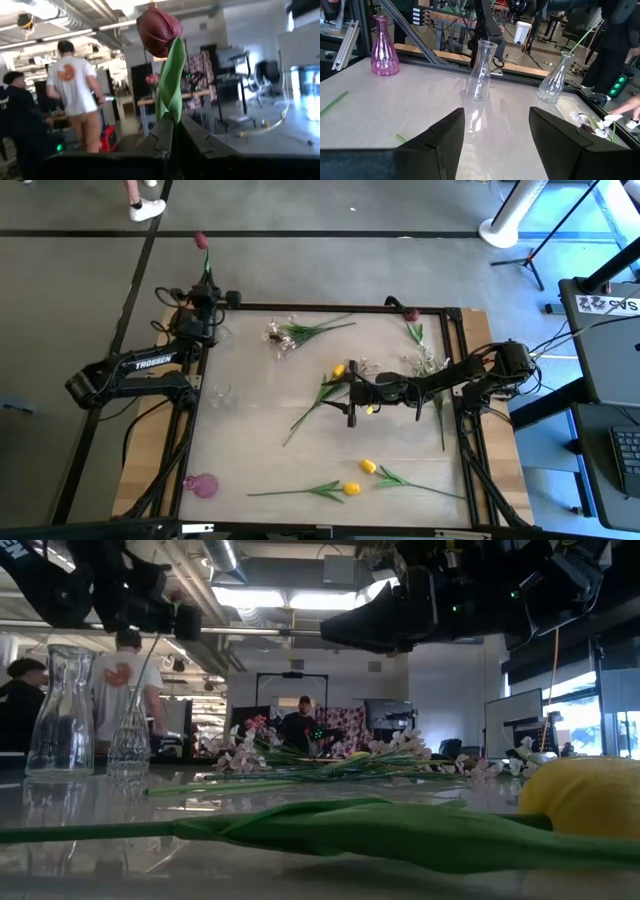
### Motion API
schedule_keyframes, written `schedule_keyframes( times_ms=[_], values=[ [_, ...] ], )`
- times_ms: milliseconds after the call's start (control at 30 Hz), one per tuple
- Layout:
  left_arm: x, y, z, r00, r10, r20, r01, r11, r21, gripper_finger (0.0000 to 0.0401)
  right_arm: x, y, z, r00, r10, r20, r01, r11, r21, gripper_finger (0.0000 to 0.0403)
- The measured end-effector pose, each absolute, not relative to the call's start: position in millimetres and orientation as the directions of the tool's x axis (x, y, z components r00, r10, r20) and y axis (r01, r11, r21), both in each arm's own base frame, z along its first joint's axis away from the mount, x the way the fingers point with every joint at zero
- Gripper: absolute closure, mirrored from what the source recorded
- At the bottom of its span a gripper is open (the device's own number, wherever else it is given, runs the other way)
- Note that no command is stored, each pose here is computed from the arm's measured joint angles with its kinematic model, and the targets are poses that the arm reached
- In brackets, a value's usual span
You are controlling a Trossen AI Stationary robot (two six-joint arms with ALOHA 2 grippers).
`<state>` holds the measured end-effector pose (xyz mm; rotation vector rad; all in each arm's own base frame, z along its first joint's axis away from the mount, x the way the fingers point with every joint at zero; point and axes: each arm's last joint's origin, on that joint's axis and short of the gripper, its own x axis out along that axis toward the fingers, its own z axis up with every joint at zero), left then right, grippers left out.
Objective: Sort flowers into vase by color
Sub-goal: Put the bottom red flower into the top transparent vase
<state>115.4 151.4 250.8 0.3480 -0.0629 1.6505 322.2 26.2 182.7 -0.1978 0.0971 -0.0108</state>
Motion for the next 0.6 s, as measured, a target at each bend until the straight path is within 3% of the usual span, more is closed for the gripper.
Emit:
schedule_keyframes(
  times_ms=[267,600],
  values=[
    [116,148,246,-0.211,0.96,0.185,-0.957,-0.241,0.159,0.0356,322,26,181,0.993,-0.02,-0.112,-0.002,0.981,-0.192,0.018],
    [132,133,230,-0.251,0.966,0.058,-0.932,-0.257,0.255,0.0311,322,26,180,0.992,-0.02,-0.126,-0.001,0.986,-0.165,0.018]
  ],
)
